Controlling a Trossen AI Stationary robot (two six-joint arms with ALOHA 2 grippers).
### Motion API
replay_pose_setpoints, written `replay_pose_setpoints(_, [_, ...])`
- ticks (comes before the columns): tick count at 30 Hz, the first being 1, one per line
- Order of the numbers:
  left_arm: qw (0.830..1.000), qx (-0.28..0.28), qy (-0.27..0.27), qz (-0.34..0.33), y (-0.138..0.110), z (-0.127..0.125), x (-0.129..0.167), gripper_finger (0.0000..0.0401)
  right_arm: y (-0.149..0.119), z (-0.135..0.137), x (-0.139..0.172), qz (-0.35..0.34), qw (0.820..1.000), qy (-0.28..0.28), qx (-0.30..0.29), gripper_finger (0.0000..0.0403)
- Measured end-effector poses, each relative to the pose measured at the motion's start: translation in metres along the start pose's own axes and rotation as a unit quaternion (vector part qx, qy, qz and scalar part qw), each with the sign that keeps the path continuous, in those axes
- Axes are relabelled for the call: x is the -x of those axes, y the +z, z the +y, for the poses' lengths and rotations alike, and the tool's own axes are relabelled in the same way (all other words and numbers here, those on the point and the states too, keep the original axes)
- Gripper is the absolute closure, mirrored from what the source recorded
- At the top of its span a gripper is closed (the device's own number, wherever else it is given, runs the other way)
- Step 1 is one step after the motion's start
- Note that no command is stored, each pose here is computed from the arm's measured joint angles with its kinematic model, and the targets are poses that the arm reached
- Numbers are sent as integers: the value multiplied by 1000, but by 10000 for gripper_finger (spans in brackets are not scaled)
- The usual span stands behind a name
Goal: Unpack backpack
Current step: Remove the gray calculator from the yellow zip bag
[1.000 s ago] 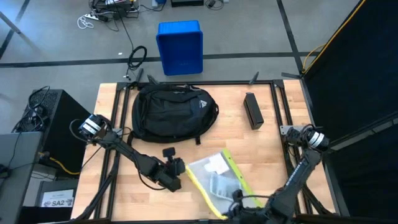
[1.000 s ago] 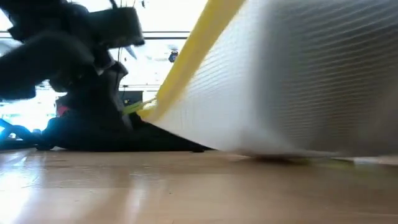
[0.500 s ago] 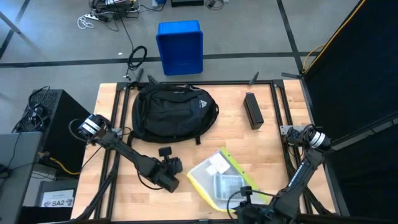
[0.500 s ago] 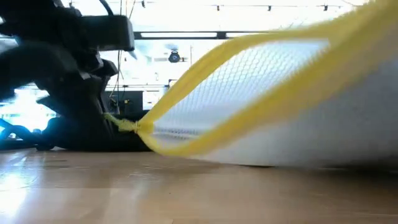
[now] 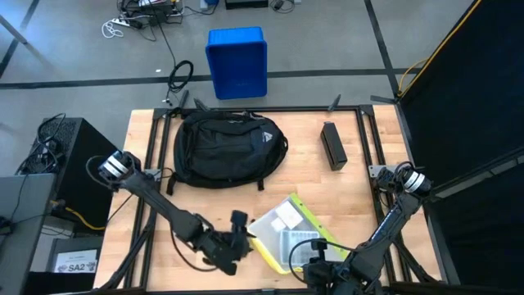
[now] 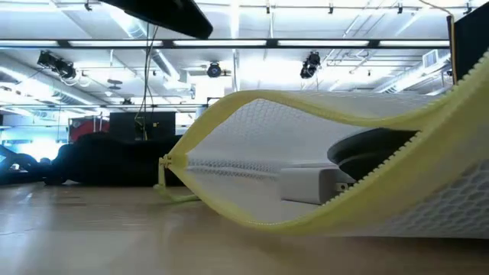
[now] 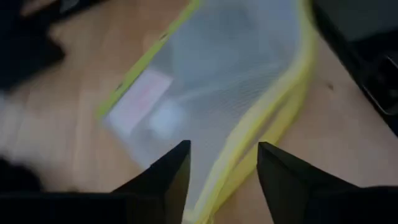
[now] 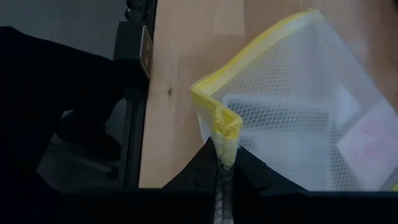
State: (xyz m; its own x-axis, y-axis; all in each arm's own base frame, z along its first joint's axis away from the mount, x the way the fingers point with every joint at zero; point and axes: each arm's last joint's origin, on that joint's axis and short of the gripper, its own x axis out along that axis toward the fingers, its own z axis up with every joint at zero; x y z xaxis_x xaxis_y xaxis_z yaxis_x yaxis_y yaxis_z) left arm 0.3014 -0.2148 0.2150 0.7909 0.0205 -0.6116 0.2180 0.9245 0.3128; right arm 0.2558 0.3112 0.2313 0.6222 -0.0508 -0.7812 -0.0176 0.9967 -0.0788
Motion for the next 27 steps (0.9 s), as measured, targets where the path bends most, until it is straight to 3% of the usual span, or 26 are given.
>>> replay_pose_setpoints(6, [994, -95, 16, 43, -20, -15, -26, 223, 0, 0, 0, 0, 1000, 0, 0, 403])
replay_pose_setpoints(9, [989, -125, 52, 57, -28, -19, -38, 219, 0, 0, 0, 0, 1000, -1, 0, 403])
replay_pose_setpoints(16, [976, -124, 158, 89, -40, -7, -58, 226, 0, 0, -1, 0, 1000, -2, -1, 403])
replay_pose_setpoints(19, [971, -121, 182, 93, -41, -2, -61, 266, 0, -1, -1, 1, 1000, -3, -9, 403])
replay_pose_setpoints(23, [971, -107, 190, 96, -42, 2, -62, 374, -4, -4, 0, 19, 999, -15, -32, 403])
replay_pose_setpoints(27, [976, -77, 175, 107, -42, 2, -56, 398, -10, -11, -7, 43, 997, -35, -62, 403])
